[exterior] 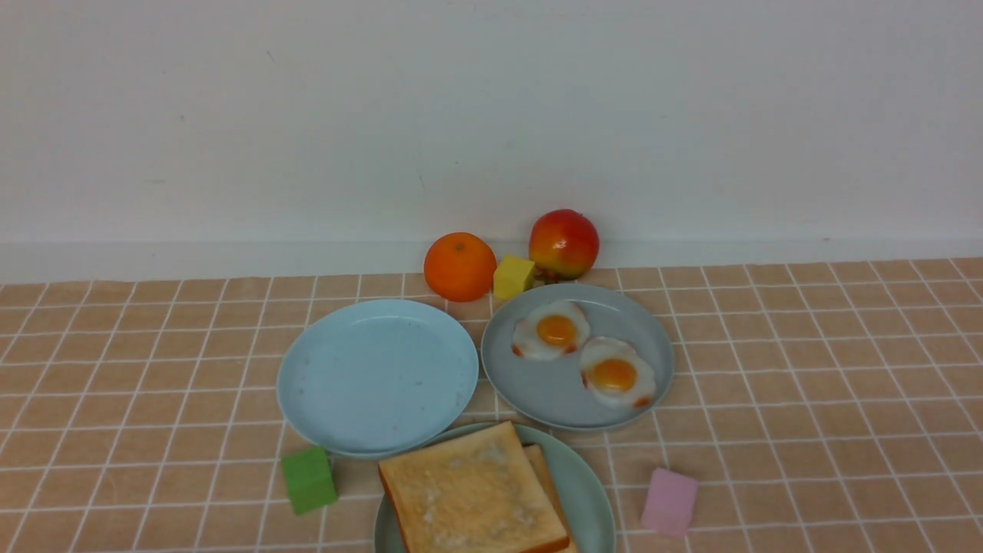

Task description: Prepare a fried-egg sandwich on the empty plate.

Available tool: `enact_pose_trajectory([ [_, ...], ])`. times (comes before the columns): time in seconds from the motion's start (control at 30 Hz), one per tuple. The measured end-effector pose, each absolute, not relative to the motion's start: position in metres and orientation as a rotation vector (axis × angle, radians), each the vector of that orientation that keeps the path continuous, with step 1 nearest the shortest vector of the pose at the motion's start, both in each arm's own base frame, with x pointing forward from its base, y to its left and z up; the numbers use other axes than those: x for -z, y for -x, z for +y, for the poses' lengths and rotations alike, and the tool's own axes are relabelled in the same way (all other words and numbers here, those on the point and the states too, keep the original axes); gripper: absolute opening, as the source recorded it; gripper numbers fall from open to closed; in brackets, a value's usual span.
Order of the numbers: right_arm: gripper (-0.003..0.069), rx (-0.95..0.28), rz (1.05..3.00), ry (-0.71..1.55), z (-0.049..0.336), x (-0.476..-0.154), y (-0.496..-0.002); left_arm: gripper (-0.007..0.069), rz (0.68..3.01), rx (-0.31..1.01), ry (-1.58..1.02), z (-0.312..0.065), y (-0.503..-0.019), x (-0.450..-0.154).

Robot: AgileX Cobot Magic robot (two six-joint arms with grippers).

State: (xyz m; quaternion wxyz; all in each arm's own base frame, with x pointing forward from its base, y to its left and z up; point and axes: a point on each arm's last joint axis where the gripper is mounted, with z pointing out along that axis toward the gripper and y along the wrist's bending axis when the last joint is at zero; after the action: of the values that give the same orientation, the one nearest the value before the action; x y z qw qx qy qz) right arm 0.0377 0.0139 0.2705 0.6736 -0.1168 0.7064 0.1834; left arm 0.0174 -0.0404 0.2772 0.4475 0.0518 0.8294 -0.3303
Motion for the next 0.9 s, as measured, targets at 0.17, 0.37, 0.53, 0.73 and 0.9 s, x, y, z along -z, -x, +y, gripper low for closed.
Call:
enact_pose_trajectory([
  [0.17, 0.0007, -0.413, 1.590, 0.263, 0.014, -0.271, -0.038, -0.0013, 1.714, 0.515, -0.051, -0.021, -0.029, -0.286],
  [0.37, 0.0007, -0.413, 1.590, 0.263, 0.014, -0.271, -0.038, -0.0013, 1.689, 0.227, 0.029, -0.008, -0.042, -0.239],
  [0.53, 0.0009, -0.413, 1.590, 0.263, 0.014, -0.271, -0.038, -0.0010, 1.863, 0.187, 0.115, -0.005, -0.050, -0.186],
  [0.73, 0.0014, -0.412, 1.592, 0.263, 0.014, -0.270, -0.038, -0.0003, 1.893, 0.180, 0.147, -0.004, -0.052, -0.169],
  [0.9, 0.0018, -0.412, 1.593, 0.263, 0.014, -0.270, -0.038, 0.0001, 1.888, 0.178, 0.149, -0.004, -0.052, -0.169],
])
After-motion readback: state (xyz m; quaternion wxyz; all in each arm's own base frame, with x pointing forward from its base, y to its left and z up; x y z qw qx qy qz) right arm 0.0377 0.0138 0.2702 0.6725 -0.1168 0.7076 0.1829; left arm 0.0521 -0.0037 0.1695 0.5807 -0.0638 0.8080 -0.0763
